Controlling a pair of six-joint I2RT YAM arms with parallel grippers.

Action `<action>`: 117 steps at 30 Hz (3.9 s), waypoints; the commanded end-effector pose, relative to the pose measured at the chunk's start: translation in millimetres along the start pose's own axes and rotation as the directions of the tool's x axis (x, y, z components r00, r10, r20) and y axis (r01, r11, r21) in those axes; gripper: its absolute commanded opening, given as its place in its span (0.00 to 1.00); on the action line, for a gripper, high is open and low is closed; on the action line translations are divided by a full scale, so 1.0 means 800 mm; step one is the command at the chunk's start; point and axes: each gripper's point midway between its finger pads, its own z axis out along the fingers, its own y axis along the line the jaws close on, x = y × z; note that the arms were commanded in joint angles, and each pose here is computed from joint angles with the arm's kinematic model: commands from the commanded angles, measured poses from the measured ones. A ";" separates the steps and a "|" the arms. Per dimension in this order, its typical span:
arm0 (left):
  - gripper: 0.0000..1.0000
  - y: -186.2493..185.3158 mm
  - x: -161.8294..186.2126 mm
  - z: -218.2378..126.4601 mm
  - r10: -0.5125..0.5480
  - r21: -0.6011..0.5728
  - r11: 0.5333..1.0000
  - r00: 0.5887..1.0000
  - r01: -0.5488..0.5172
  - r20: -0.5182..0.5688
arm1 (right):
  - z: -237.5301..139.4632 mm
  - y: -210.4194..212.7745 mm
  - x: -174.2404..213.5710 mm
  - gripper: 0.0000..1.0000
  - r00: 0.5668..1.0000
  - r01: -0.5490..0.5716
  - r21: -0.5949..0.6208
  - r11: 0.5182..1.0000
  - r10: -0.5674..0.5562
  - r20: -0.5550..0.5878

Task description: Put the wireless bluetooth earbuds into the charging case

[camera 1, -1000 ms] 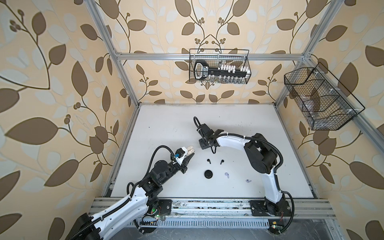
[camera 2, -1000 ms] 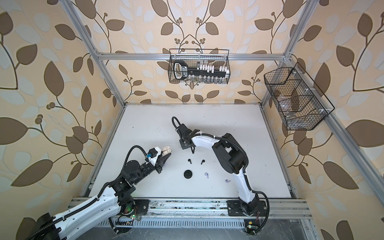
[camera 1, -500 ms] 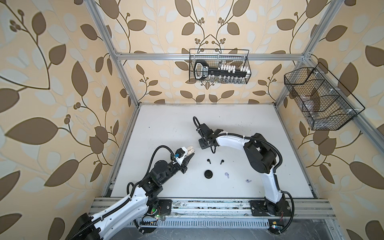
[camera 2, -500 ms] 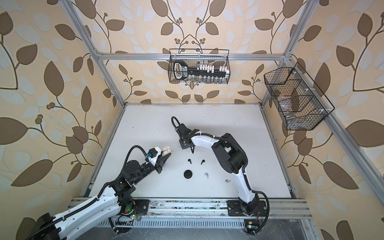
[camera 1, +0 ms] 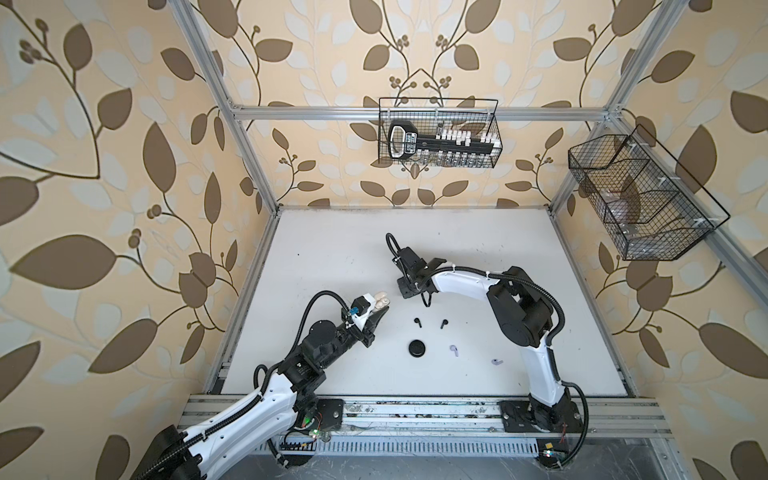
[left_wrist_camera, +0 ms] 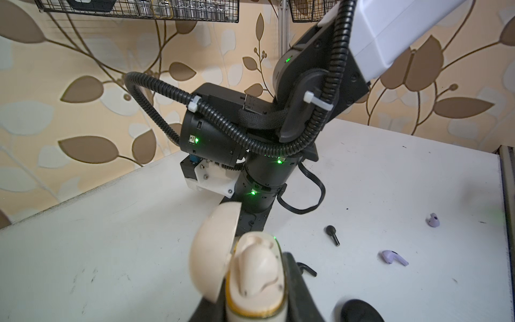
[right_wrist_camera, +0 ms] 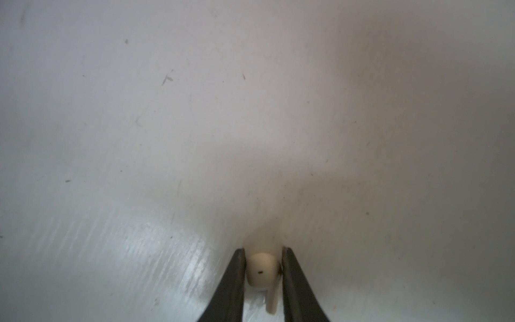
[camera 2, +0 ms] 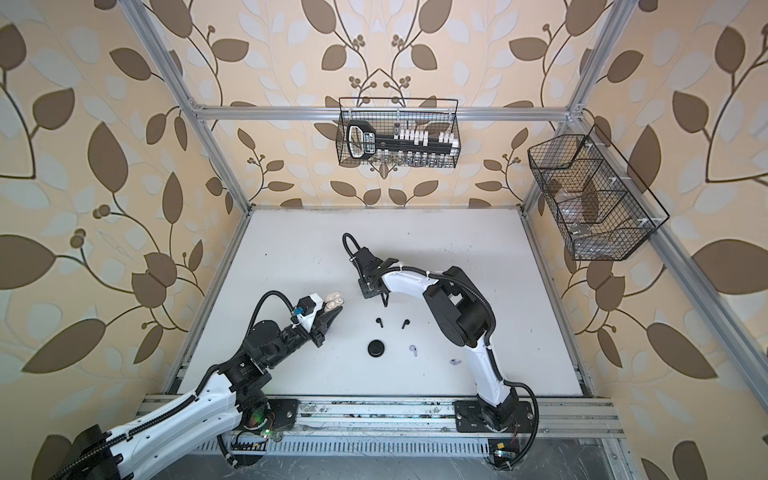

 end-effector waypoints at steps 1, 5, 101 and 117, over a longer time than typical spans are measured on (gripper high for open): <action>0.00 -0.003 -0.042 0.001 0.023 0.021 0.999 0.996 -0.025 0.087 | 0.015 -0.013 0.036 0.25 0.996 0.029 0.052 0.998 -0.024 -0.088; 0.00 -0.003 -0.042 0.001 0.023 0.022 0.999 0.996 -0.025 0.087 | 0.015 -0.012 0.039 0.25 0.995 0.032 0.049 0.998 -0.027 -0.091; 0.00 -0.072 -0.044 0.074 -0.334 0.424 0.871 0.932 0.249 0.139 | -0.316 0.024 0.037 0.17 0.589 -0.199 -0.516 0.833 0.522 0.616; 0.00 -0.071 -0.063 0.066 -0.390 0.443 0.848 0.908 0.290 0.151 | -0.309 0.023 0.038 0.17 0.571 -0.177 -0.443 0.879 0.459 0.681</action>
